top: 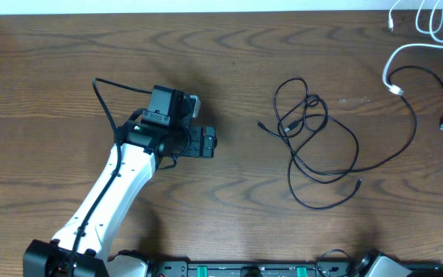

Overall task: Untangle cables
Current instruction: 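Pull the white cable up and off the table to the right with the right gripper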

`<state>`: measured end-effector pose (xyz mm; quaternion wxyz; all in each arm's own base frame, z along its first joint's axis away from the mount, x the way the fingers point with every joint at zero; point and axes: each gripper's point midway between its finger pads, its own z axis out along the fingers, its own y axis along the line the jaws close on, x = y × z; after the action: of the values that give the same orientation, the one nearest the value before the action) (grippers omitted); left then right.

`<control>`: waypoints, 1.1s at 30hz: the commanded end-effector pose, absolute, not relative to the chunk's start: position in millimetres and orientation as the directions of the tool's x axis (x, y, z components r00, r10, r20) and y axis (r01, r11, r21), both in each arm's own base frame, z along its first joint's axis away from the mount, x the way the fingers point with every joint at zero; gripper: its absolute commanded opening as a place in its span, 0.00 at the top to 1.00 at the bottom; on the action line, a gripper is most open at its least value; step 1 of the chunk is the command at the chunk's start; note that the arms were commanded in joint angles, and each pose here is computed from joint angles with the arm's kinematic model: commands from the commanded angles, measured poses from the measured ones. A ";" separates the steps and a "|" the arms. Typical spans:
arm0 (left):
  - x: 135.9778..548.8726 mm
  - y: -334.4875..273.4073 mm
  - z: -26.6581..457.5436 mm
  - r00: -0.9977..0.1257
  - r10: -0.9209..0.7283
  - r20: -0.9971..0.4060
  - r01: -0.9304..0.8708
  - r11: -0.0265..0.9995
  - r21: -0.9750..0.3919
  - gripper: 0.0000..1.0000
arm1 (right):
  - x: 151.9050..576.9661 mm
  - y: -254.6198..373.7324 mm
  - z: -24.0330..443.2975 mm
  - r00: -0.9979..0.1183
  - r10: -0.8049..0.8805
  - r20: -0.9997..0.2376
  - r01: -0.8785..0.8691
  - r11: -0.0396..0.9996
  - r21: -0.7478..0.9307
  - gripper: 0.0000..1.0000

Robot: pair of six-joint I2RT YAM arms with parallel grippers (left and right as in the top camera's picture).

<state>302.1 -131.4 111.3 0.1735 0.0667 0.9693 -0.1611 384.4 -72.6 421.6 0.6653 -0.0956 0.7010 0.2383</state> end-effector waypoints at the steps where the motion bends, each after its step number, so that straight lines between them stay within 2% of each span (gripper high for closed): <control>1: 304.0 -130.9 112.1 -0.933 0.063 -0.355 0.174 0.941 -0.290 0.02 | 378.0 -77.9 443.9 -0.035 0.172 -0.984 -0.380 0.909 0.172 0.99; 5: 304.0 -130.9 112.1 -0.933 0.063 -0.355 0.174 0.941 -0.290 0.02 | 383.2 -91.0 439.2 -0.025 0.142 -0.990 -0.308 0.941 0.143 0.99; 9: 304.0 -130.9 112.1 -0.933 0.063 -0.355 0.174 0.941 -0.290 0.02 | 398.4 -147.5 414.2 -0.055 0.138 -0.989 -0.002 0.990 0.138 0.99; 12: 304.0 -130.9 112.1 -0.933 0.063 -0.355 0.174 0.941 -0.290 0.02 | 400.5 -199.5 395.8 -0.086 0.083 -0.993 0.266 0.962 0.058 0.99; 15: 304.0 -130.9 112.1 -0.933 0.063 -0.355 0.174 0.941 -0.290 0.02 | 394.5 -253.5 375.9 -0.175 -0.015 -0.984 0.509 0.855 -0.103 0.99; 19: 304.1 -130.9 112.1 -0.933 0.063 -0.356 0.174 0.941 -0.290 0.02 | 380.6 -313.2 347.7 -0.299 -0.049 -0.953 0.692 0.676 -0.252 0.99; 23: 303.9 -130.9 112.1 -0.933 0.063 -0.355 0.174 0.941 -0.290 0.02 | 352.8 -373.3 292.9 -0.380 0.081 -0.922 0.800 0.528 -0.283 0.99; 28: 303.9 -130.9 112.1 -0.933 0.063 -0.355 0.174 0.941 -0.290 0.02 | 315.2 -422.4 228.5 -0.411 0.250 -0.877 0.855 0.438 -0.276 0.99; 30: 303.9 -130.9 112.1 -0.933 0.063 -0.355 0.174 0.941 -0.290 0.02 | 295.2 -440.1 202.4 -0.432 0.310 -0.847 0.865 0.407 -0.293 0.96; 33: 303.9 -130.9 112.1 -0.933 0.063 -0.355 0.174 0.941 -0.290 0.02 | 258.1 -460.9 165.6 -0.454 0.410 -0.791 0.878 0.357 -0.318 0.85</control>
<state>302.0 -131.3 111.3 0.1733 0.0666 0.9693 -0.1611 292.8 -442.0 181.7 0.3481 0.3849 0.7738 -0.3631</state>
